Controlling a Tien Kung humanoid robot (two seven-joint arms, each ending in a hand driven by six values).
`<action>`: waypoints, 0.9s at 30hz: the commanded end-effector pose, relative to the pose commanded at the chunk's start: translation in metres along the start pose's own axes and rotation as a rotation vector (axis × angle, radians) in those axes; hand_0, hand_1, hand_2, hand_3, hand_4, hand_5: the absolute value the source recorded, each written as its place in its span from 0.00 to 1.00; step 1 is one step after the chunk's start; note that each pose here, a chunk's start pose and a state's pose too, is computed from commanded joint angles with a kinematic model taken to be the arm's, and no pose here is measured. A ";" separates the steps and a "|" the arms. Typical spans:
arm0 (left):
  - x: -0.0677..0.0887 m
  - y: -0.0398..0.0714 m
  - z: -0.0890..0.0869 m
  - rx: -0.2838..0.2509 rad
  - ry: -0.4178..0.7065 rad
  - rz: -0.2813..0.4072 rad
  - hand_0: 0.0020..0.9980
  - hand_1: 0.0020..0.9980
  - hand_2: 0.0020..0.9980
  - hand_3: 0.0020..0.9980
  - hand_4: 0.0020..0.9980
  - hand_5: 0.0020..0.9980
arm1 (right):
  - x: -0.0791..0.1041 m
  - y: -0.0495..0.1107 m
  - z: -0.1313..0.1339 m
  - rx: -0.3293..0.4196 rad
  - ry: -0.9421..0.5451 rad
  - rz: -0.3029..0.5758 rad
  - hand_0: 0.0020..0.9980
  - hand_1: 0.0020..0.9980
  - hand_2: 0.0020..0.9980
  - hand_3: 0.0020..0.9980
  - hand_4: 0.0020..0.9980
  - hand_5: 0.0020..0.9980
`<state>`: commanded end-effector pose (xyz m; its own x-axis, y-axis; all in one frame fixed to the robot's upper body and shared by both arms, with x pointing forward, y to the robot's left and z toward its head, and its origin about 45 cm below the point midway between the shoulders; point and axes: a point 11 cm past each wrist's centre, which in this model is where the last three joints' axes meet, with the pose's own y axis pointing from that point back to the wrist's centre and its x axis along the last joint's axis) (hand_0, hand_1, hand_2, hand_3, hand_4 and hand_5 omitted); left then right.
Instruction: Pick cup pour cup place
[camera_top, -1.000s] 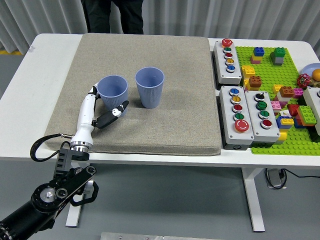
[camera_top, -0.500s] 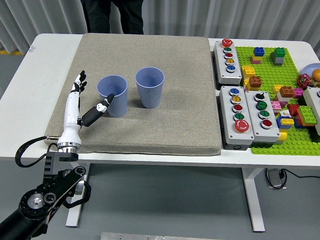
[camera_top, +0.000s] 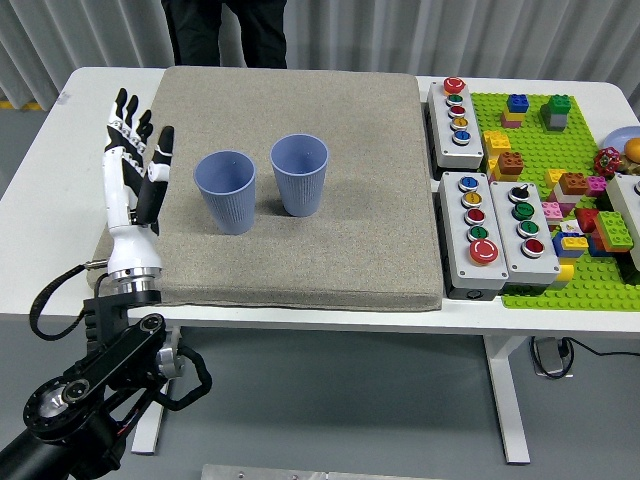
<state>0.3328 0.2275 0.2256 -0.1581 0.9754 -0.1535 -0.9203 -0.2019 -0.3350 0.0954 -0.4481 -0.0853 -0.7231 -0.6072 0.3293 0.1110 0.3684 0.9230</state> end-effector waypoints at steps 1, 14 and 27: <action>-0.001 0.000 0.002 0.013 0.035 0.009 0.88 0.90 1.00 1.00 0.73 1.00 | 0.000 0.000 -0.001 0.002 -0.001 0.001 0.67 0.61 0.56 0.55 0.00 0.20; 0.015 -0.010 0.019 -0.009 0.109 0.082 0.87 0.88 1.00 1.00 0.71 1.00 | 0.002 -0.001 0.000 0.004 -0.008 0.008 0.67 0.61 0.56 0.55 0.00 0.20; 0.030 -0.012 0.020 -0.007 0.106 0.127 0.86 0.87 1.00 1.00 0.72 1.00 | 0.006 -0.002 0.005 -0.003 0.004 0.018 0.67 0.61 0.56 0.55 0.00 0.20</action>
<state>0.3320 0.2614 0.2432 -0.2342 0.9274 -0.2917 -0.8929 -0.3239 -0.3128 0.0876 -0.4494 -0.0863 -0.7179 -0.6034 0.3472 0.1265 0.3773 0.9174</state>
